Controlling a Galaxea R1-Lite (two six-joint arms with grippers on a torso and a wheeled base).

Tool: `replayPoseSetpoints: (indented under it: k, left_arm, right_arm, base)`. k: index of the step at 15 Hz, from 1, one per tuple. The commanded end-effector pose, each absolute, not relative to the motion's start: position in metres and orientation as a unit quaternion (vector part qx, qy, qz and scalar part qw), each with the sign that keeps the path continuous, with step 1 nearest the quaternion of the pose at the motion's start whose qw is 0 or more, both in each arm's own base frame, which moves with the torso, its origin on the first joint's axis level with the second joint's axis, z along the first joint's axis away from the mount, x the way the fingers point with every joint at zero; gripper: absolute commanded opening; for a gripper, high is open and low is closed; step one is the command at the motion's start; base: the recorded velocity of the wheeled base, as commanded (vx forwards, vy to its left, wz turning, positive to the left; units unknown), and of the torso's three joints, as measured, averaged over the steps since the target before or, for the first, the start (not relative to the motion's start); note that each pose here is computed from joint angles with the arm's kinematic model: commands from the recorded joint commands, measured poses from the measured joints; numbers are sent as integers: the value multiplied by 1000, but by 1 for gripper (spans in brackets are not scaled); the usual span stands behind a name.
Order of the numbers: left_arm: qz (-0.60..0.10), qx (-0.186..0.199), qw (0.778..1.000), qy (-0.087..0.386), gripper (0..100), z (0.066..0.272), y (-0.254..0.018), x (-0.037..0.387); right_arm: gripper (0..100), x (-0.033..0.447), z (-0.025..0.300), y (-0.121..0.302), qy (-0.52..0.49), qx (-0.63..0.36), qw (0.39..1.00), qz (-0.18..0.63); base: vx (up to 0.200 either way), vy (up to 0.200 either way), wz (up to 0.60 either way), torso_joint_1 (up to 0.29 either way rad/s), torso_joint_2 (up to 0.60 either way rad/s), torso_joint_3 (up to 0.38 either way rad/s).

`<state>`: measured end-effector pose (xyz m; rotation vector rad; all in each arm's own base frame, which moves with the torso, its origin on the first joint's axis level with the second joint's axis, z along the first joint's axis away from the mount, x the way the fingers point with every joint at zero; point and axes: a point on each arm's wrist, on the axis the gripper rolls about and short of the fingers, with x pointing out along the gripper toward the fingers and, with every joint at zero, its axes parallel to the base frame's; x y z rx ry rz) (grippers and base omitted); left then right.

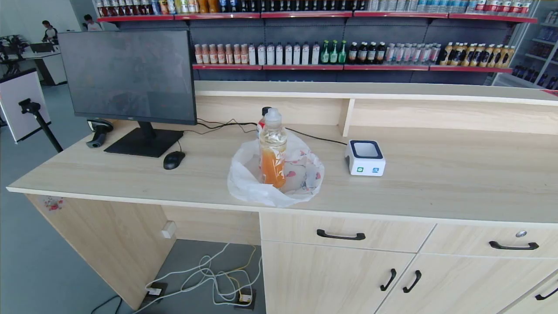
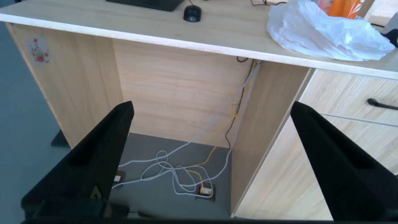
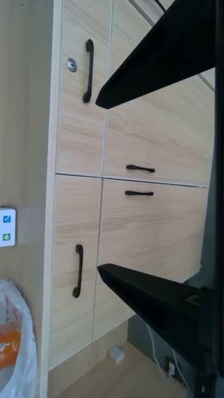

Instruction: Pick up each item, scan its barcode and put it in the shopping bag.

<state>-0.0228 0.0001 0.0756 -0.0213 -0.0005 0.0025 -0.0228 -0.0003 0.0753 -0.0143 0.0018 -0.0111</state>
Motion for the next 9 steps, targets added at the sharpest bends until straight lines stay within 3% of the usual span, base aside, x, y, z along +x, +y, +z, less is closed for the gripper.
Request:
replayPoseSetpoints:
  k: [1, 6, 9]
  left_arm:
    - [2, -11, 1000, -1, 100, 76, 0, -23]
    - [2, -12, 1000, -1, 100, 76, 0, -23]
    - [2, -12, 1000, -1, 100, 76, 0, -23]
  right_arm:
    - [100, -23, 75, 0, 2, -8, 1000, -5]
    - [100, -23, 75, 0, 2, -7, 1000, -5]
    - [100, -23, 75, 0, 2, -7, 1000, -5]
  base:
    - [0, -200, 0, 2, 2, 2]
    - [0, -200, 0, 2, 2, 2]
    - [0, 0, 0, 0, 0, 0]
